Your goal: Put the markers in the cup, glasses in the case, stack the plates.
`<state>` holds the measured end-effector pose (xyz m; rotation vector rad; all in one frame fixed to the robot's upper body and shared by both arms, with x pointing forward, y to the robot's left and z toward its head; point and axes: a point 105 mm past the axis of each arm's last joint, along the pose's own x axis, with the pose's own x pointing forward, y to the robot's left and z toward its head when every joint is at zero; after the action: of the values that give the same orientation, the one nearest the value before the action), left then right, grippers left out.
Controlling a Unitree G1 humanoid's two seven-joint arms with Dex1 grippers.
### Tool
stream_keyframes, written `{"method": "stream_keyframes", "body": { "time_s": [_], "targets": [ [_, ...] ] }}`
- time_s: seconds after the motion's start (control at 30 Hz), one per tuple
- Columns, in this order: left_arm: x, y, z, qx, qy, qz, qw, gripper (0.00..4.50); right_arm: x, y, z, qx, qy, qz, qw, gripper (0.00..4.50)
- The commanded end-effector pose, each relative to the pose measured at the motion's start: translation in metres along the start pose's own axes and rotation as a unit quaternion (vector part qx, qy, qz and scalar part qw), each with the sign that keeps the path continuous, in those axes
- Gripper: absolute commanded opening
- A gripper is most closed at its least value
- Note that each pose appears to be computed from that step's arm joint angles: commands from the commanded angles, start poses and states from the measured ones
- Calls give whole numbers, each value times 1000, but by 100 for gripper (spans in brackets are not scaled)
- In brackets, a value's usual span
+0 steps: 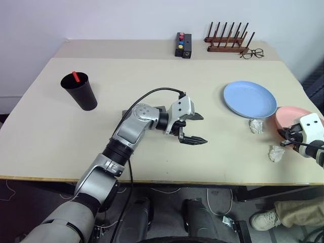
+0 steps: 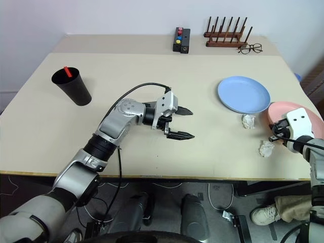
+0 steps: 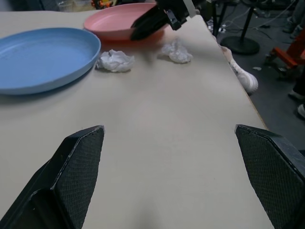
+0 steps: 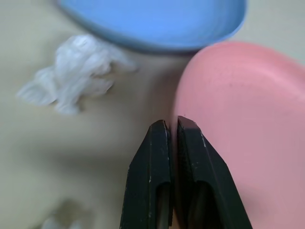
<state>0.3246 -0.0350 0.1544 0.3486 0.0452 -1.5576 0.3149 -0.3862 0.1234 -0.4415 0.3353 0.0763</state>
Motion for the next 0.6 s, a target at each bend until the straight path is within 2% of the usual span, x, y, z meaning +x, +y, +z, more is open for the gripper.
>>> {"method": "stream_keyframes", "body": {
  "time_s": [0.03,0.17,0.27,0.6],
  "targets": [
    [-2,4,11,19,-17,19,999,450,-2,-20,42,-51,-62,-49,996,4],
    [-2,8,10,16,-16,34,999,450,5,-18,76,-67,-115,-54,990,4],
    [-4,12,12,8,-24,47,999,450,15,-4,100,-76,-151,-28,985,4],
    [-8,14,15,-9,-37,77,996,450,66,42,111,-84,-154,57,983,4]
  ]
}}
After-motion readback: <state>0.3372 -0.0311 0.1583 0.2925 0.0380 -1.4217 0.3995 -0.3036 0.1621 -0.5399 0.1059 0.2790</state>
